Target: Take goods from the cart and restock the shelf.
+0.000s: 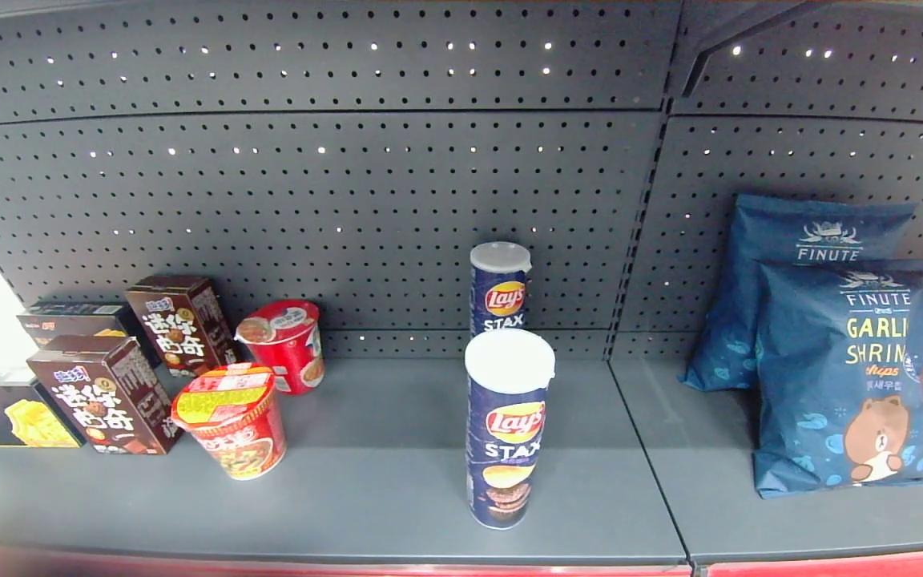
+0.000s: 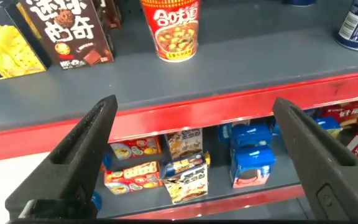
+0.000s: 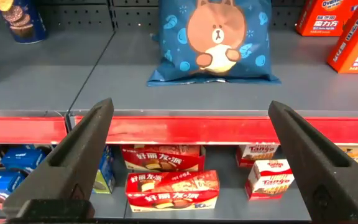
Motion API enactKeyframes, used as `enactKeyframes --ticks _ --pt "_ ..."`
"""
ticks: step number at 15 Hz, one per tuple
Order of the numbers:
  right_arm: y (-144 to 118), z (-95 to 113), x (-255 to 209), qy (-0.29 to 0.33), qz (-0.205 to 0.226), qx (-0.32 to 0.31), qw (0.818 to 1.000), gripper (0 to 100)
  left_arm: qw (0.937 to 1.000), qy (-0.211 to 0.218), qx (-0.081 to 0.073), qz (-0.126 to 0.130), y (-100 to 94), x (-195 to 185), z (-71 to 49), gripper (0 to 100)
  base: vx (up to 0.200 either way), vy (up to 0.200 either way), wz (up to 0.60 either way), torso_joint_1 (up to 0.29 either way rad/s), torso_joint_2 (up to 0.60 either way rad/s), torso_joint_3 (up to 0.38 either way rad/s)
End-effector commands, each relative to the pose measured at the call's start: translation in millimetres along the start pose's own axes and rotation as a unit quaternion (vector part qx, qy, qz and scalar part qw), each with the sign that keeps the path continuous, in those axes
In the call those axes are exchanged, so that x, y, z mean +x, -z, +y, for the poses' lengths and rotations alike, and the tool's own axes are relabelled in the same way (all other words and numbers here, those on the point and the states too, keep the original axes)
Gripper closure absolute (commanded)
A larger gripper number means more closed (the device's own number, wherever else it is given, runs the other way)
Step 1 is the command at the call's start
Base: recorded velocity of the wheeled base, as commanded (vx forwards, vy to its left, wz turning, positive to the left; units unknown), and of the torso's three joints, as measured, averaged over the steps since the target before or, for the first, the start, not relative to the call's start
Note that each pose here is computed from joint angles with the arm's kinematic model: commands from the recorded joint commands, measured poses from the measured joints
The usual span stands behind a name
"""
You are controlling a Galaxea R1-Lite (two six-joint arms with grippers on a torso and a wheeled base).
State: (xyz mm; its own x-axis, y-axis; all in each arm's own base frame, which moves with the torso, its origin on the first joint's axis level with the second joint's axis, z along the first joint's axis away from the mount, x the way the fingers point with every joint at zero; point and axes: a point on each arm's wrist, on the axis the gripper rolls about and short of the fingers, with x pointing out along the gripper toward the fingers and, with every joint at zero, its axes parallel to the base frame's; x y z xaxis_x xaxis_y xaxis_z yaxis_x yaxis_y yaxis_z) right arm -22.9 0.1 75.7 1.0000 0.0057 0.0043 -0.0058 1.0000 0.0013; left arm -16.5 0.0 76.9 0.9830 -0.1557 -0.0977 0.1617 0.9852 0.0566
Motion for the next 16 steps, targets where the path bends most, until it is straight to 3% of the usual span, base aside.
enactKeyframes --ticks 1,5,7,9,14,16 --pt "-0.1 0.0 0.1 0.000 0.001 0.000 1.000 0 0.9999 0.015 -0.001 0.002 -0.9 0.2 -0.5 0 0.000 0.000 0.00 0.000 0.00 0.000" --pt "-0.1 0.0 0.1 0.000 0.001 0.000 1.000 0 0.9997 0.023 -0.004 -0.002 -0.4 0.5 -0.6 0 0.000 0.000 0.00 0.000 0.00 0.000" --pt "-0.1 0.0 0.1 0.000 0.001 -0.001 1.000 0 0.9999 0.002 -0.012 0.000 -0.5 -0.3 -1.8 0 0.000 0.000 0.00 0.000 0.00 0.000" --pt "-0.1 0.0 0.1 0.000 0.001 0.000 1.000 0 0.9989 -0.013 0.000 -0.044 1.8 -6.2 -4.0 0 0.000 0.000 0.00 0.000 0.00 0.000" --pt "-0.1 0.0 0.1 0.000 0.001 0.000 1.000 0 0.9989 -0.015 -0.004 -0.044 2.3 -5.8 -3.9 0 0.000 0.000 0.00 0.000 0.00 0.000" --pt "-0.1 0.0 0.1 0.000 0.001 0.000 1.000 0 0.9990 -0.014 0.002 -0.044 2.2 -5.8 -4.1 0 0.000 0.000 0.00 0.000 0.00 0.000"
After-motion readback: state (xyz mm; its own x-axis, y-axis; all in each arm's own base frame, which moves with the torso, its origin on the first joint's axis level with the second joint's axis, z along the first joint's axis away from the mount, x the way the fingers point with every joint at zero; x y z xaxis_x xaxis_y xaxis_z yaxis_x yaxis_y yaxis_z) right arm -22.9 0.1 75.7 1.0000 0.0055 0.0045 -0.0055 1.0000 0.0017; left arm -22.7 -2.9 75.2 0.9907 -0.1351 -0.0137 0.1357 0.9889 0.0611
